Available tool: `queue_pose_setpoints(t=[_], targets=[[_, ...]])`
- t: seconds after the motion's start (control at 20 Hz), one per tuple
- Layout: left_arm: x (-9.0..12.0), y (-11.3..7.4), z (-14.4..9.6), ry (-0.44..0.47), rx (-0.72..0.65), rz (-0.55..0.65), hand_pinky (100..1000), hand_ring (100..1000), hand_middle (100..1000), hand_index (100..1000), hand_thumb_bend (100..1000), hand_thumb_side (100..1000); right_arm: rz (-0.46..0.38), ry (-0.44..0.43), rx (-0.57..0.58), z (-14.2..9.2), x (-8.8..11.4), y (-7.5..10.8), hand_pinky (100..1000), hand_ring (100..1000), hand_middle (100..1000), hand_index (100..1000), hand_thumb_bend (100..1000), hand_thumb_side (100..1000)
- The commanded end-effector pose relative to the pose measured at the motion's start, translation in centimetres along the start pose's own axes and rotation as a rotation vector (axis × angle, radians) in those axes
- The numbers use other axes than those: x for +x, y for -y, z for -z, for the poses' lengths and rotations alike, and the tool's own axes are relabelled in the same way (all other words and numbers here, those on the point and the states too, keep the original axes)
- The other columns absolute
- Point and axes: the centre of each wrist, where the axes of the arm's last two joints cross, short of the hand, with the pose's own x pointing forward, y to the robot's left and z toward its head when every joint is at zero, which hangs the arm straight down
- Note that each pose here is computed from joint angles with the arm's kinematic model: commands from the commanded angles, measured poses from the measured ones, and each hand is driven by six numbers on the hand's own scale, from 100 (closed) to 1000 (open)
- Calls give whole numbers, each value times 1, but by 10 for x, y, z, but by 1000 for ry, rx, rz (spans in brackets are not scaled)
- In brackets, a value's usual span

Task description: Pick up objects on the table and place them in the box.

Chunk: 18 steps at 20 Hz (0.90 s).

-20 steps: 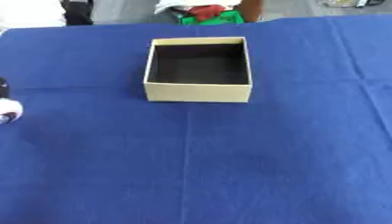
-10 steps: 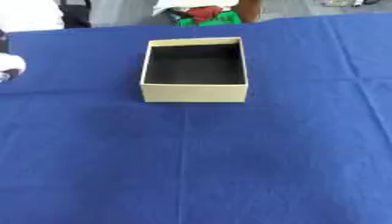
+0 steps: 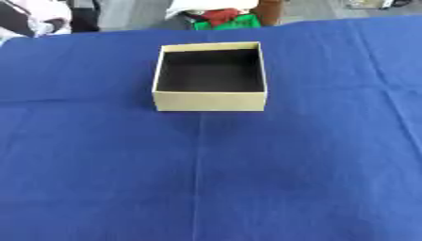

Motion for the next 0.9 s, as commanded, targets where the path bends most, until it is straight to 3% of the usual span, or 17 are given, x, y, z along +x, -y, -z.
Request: queue_pose_setpoints(t=[0.05,0.45,0.9], targets=[[13,-7,15,48,26,-13,255,393,415,426,304,100,17,29,4,7,7,0,764,737,745,852,240,1000],[58,-4,62,151,88,-94,249,389,408,415,293,100,49,33,5,10,10,-5,764,737,745,852,240,1000],[99,15,100,227,137,-159,261,395,413,415,276,100,91,36,-3,13,13,-12,764,737,745,852,240,1000]])
